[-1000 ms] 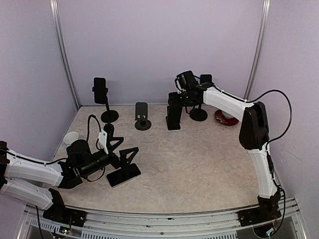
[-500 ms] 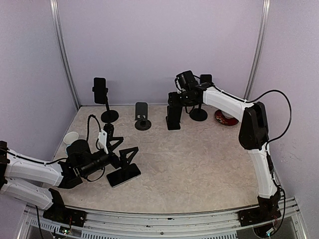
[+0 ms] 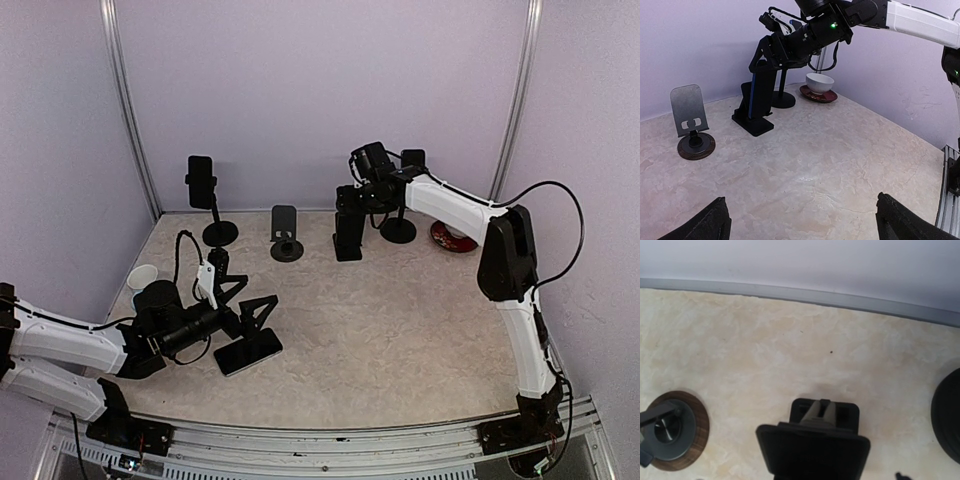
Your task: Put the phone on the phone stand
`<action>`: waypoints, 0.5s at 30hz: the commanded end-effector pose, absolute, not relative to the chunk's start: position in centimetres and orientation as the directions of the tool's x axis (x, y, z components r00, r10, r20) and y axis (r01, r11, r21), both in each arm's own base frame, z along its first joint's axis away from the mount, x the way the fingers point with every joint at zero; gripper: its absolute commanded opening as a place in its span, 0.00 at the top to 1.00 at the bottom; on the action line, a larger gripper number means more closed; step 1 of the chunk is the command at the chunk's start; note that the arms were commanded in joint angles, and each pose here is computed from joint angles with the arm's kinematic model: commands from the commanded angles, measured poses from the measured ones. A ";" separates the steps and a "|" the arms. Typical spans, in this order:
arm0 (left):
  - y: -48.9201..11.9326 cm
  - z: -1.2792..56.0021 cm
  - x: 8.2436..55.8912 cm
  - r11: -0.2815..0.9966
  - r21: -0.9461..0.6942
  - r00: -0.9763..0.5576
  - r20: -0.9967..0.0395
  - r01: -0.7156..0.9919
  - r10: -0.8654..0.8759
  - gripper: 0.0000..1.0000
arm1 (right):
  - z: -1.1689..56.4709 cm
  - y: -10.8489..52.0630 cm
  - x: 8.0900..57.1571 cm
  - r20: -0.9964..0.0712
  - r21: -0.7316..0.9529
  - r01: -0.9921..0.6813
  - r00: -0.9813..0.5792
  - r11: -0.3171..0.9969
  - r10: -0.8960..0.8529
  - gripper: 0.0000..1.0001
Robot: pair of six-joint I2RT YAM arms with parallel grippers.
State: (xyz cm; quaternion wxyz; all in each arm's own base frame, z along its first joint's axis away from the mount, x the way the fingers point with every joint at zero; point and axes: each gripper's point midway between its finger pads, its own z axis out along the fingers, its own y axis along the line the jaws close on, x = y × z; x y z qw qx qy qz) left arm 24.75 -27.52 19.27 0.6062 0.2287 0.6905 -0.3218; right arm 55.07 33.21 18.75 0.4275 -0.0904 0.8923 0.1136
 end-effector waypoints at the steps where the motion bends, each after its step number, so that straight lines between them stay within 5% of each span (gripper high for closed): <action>1: -27.7 20.0 24.8 0.678 -0.167 -0.141 -0.986 0.716 -0.094 0.01 | 20.3 33.6 55.9 -0.817 0.107 -0.257 -0.573 0.961 -0.063 0.38; 15: -27.7 19.9 24.9 0.678 -0.167 -0.143 -0.985 0.715 -0.091 0.01 | 19.6 34.4 56.3 -0.819 0.121 -0.276 -0.570 0.953 -0.061 0.29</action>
